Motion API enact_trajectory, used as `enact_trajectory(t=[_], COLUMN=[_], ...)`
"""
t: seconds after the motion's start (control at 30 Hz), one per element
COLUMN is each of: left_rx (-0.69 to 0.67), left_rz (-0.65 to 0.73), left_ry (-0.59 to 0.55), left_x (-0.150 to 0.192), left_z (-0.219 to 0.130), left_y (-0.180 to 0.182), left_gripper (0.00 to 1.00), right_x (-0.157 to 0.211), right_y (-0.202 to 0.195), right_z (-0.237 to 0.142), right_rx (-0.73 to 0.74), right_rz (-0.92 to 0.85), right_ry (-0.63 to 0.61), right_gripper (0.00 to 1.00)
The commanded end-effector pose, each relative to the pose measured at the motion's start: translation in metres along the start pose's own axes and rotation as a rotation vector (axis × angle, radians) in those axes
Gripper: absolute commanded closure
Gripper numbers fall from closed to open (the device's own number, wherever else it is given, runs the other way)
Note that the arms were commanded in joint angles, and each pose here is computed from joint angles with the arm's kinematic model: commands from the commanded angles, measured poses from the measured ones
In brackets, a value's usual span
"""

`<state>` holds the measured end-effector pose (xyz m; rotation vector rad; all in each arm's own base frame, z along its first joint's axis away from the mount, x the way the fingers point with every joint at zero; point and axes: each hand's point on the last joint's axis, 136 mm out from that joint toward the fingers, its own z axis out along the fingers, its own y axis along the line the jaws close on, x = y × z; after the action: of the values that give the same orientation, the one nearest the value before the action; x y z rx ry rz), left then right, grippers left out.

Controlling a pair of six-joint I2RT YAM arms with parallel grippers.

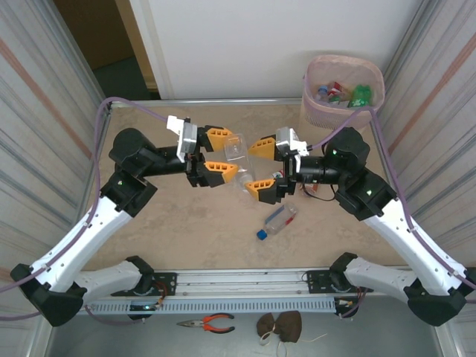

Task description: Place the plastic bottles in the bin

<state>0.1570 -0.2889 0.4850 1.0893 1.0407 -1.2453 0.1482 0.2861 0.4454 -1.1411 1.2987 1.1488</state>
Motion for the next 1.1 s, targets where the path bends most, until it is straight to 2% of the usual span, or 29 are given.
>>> enact_trajectory(t=[0.0,0.13,0.33,0.83,1.07], left_rx=[0.064,0.062,0.076,0.046,-0.046], left_rz=[0.098,0.102,0.109,0.108,0.119], left_ry=[-0.066,-0.07,-0.081,-0.083,-0.081], left_x=[-0.032,-0.033,-0.036,-0.035,-0.034], left_z=[-0.005,-0.006,-0.007,-0.008,-0.014], left_y=[-0.022,-0.022,-0.027,-0.022,-0.014], left_gripper=[0.53,0.53,0.53,0.48,0.23], right_x=[-0.004,-0.004,-0.001,-0.003,-0.008], right_y=[0.008,0.011,0.0,0.01,0.003], right_z=[0.006,0.009,0.012,0.014,0.012], right_rx=[-0.036,-0.055,-0.003,-0.068,-0.012], right_rz=[-0.032,-0.029,-0.012,0.011,0.001], right_ry=[0.006,0.007,0.02,0.025,0.025], right_gripper=[0.14,0.18,0.18,0.39,0.42])
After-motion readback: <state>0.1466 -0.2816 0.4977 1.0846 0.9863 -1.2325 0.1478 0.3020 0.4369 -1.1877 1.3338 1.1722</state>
